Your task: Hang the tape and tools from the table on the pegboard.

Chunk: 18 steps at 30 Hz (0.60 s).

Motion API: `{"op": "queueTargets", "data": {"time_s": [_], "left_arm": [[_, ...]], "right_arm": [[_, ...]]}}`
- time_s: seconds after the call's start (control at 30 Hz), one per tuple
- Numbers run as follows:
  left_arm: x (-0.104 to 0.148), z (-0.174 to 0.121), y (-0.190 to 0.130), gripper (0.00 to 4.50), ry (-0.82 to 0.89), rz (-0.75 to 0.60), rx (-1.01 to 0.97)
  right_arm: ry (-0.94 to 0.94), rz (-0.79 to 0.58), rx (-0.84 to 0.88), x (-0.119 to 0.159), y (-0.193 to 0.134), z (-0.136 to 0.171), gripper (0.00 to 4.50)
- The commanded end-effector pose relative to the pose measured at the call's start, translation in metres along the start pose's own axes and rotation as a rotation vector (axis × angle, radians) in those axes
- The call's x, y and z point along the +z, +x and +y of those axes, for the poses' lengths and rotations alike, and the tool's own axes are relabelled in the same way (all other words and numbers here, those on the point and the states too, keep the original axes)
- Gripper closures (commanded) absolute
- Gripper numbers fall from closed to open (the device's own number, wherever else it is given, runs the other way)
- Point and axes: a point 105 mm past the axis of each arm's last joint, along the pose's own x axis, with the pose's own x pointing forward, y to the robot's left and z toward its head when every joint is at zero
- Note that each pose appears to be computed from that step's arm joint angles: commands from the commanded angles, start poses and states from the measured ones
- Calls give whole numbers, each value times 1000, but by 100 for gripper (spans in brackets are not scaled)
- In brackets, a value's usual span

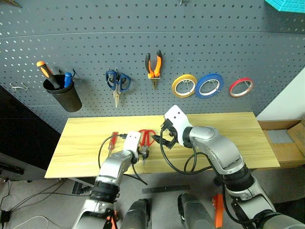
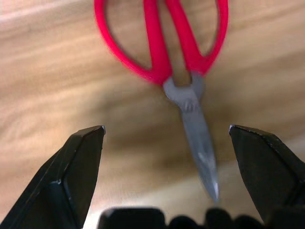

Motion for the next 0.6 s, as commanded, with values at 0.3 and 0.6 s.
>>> {"op": "queueTargets", "data": {"time_s": [0.3, 0.6], "left_arm": [[7, -5, 15, 0, -148, 40, 36], [8, -4, 16, 270, -178, 9, 34]], "right_arm": [[-30, -25, 1, 10, -10, -1, 3], [-11, -24, -17, 10, -15, -7, 0]]}}
